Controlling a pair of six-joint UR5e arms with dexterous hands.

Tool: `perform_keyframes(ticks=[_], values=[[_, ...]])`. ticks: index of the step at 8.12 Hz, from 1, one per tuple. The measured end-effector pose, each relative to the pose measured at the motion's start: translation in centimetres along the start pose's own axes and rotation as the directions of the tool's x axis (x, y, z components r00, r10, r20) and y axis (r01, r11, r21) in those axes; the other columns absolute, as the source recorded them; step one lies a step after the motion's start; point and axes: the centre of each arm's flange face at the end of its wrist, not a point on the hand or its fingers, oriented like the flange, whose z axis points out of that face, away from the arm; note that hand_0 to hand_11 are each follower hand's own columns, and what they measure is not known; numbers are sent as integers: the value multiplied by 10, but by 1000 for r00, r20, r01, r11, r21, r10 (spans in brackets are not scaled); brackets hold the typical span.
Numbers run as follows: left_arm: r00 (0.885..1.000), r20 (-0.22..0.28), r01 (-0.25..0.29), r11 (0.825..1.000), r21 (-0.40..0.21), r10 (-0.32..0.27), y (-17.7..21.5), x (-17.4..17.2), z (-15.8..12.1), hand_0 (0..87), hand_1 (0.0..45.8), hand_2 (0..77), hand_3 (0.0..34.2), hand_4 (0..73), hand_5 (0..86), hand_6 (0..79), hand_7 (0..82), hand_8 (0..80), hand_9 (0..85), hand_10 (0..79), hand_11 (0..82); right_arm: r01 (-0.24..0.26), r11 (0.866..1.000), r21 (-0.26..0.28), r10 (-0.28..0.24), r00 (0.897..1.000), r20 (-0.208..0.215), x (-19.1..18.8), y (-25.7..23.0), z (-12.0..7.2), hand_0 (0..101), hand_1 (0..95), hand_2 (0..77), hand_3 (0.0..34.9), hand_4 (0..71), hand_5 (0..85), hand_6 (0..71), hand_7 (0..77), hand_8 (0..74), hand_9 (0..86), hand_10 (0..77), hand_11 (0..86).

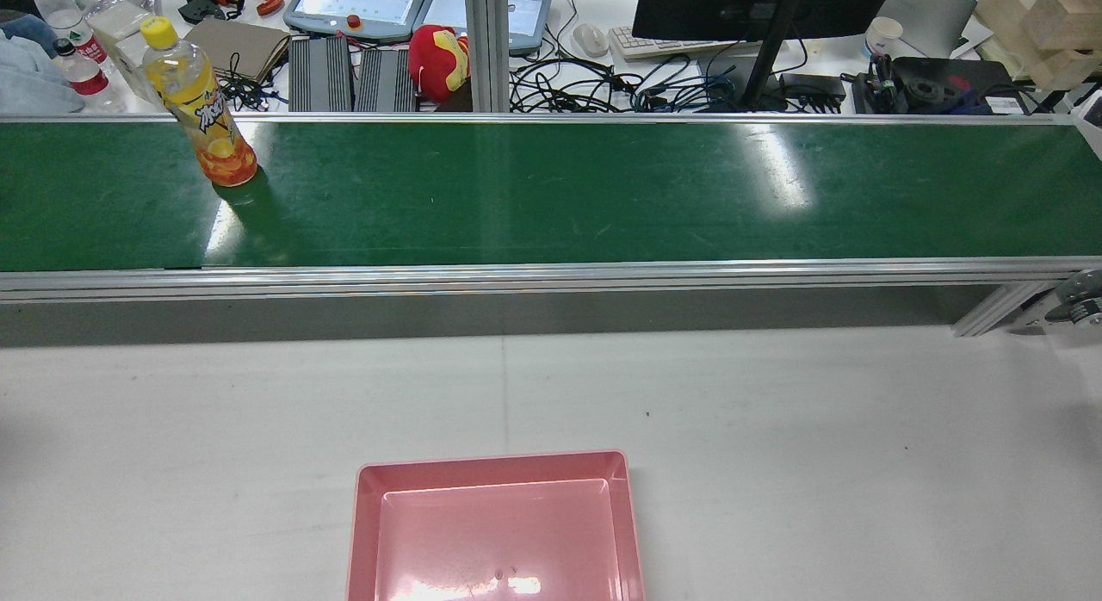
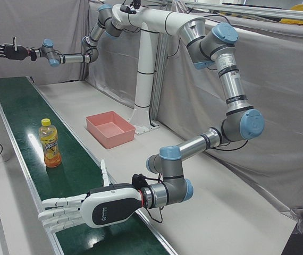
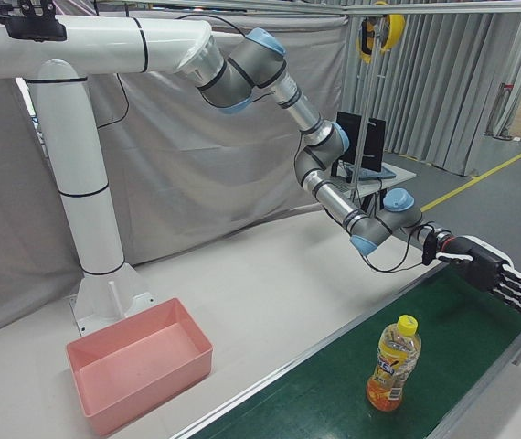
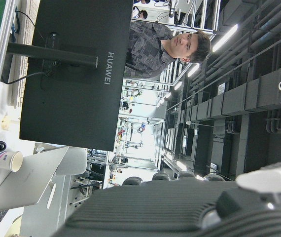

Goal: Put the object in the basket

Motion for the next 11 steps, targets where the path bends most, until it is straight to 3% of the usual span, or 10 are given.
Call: perform_keyframes(ticks=[2,5,7,11], values=[[1000,-8,1,1000,-5,-1,0,4,-1,547,87,5,0,55,82,5,5,5,11,11,49,0,1000,0,0,1000,-1,0,0,0,2,0,5,2,0,0,0,5,0,0,0,0],[1000,-20,0,999,-39,-1,6,9,-1,551,87,5,0,55,87,5,5,5,11,16,49,0,1000,0,0,1000,0,0,0,0,2,0,5,3,0,0,0,5,0,0,0,0],[998,-12,-55,998,-38,54,27,7,5,572,109,5,0,93,98,5,5,5,11,33,71,0,1000,0,0,1000,-1,0,0,0,1,0,5,2,0,0,0,5,0,0,0,0],[993,77,-85,995,-47,88,54,-49,26,572,82,5,0,104,104,5,5,16,22,33,60,0,1000,0,0,1000,0,0,0,0,2,0,0,2,0,0,0,5,0,0,0,0]])
